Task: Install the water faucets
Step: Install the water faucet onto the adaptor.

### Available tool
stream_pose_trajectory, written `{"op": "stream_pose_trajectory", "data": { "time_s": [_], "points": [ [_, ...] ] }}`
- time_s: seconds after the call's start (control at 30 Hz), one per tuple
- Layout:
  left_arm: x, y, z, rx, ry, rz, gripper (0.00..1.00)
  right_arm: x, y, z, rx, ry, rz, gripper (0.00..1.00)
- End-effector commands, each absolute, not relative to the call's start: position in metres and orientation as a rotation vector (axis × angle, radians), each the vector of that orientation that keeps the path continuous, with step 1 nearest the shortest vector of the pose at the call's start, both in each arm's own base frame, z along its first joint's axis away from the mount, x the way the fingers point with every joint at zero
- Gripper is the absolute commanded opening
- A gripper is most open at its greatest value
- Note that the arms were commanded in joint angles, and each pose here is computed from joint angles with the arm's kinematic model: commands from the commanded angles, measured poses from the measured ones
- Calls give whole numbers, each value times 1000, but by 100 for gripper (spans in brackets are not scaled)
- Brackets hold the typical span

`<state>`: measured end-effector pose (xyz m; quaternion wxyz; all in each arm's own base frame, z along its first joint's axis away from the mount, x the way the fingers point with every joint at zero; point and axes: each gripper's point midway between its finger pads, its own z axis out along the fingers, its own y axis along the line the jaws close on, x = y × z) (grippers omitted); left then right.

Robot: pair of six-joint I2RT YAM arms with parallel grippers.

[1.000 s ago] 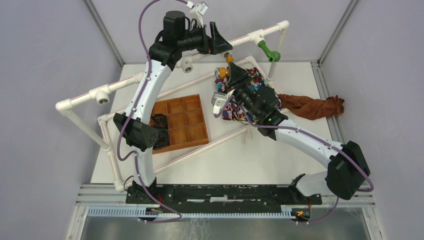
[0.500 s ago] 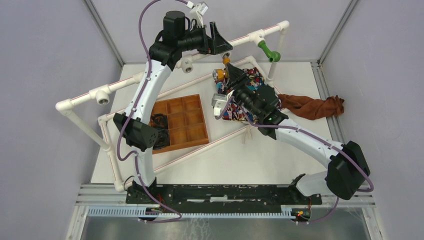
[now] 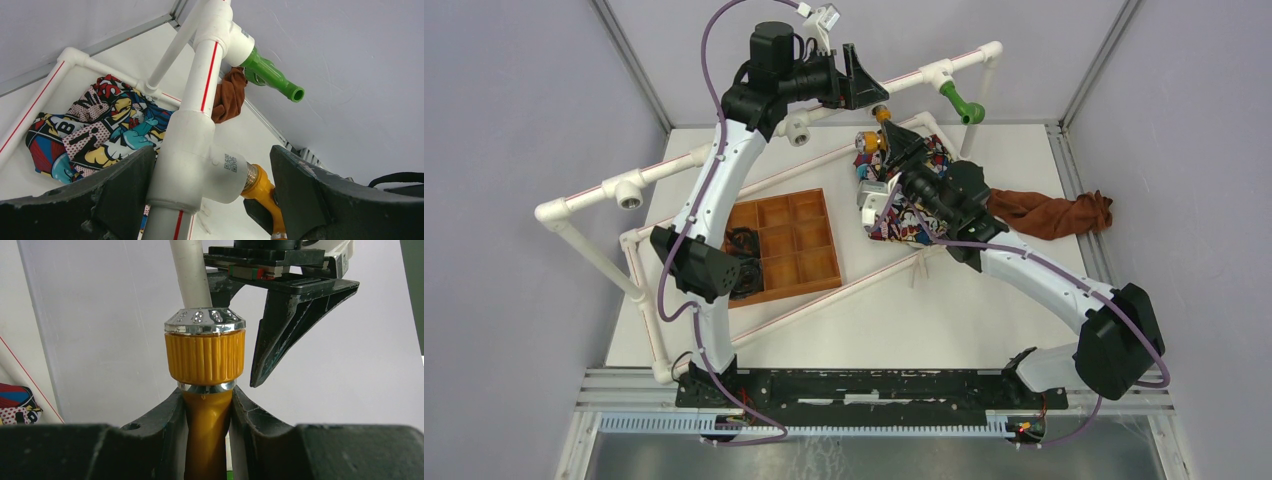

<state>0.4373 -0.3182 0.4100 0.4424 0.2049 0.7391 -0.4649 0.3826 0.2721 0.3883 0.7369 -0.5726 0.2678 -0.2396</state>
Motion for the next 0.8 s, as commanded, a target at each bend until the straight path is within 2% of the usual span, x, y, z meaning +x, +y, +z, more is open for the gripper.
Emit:
{"op": "stream_pose_trajectory", "data": {
  "time_s": [0.0, 0.77],
  "points": [
    [397, -327, 432, 610, 1799, -1268, 91, 379, 270, 412, -1211, 542, -525, 0],
    [390, -326, 421, 655, 1837, -1271, 91, 382, 277, 397, -1287, 503, -510, 0]
  ]
}}
